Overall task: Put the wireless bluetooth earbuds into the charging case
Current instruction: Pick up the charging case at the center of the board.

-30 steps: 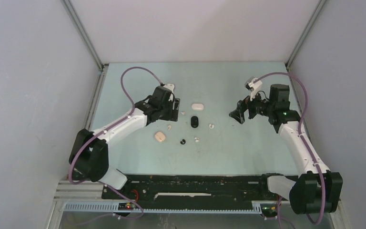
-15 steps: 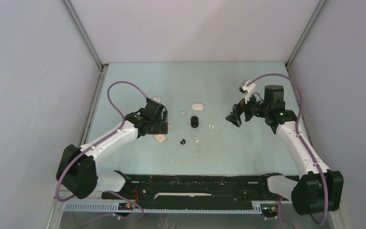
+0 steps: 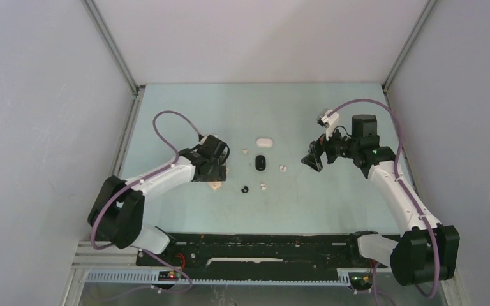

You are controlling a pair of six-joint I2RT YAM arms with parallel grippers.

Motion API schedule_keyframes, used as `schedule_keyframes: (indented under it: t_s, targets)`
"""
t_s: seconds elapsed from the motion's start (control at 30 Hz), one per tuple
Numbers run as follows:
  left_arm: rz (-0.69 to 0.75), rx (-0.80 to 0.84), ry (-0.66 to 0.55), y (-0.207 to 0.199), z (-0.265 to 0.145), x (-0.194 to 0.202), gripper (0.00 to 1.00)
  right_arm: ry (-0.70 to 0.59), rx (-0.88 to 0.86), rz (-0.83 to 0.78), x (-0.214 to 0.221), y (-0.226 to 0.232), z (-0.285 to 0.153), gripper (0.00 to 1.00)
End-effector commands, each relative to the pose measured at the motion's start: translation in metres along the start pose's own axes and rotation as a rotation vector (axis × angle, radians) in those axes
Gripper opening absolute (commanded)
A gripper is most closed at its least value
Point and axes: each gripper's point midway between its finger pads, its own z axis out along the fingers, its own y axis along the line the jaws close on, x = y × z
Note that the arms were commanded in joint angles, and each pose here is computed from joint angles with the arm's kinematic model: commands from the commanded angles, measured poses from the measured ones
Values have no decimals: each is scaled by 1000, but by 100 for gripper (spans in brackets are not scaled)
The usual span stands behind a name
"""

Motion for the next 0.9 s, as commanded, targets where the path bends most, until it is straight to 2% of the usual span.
schedule_keyframes:
  t_s: [0.0, 0.27, 0.37, 0.53, 0.67, 0.87]
  targets:
    - [34, -18, -19, -6, 7, -10, 77, -24, 5, -43, -15, -2, -1, 98]
    - [154, -56, -2, -8, 11, -14, 77, -18, -2, -40, -13, -1, 0, 98]
    - [263, -52, 22, -9, 7, -21, 76, -18, -7, -37, -13, -1, 1, 98]
    - [464, -9, 142, -14, 9, -16, 76, -19, -11, -38, -13, 0, 0, 98]
    - [483, 68, 176, -21, 12, -8, 75, -20, -8, -36, -13, 0, 0, 98]
    - [476, 59, 208, -9, 22, 1, 74, -11, -13, -27, -10, -1, 2, 98]
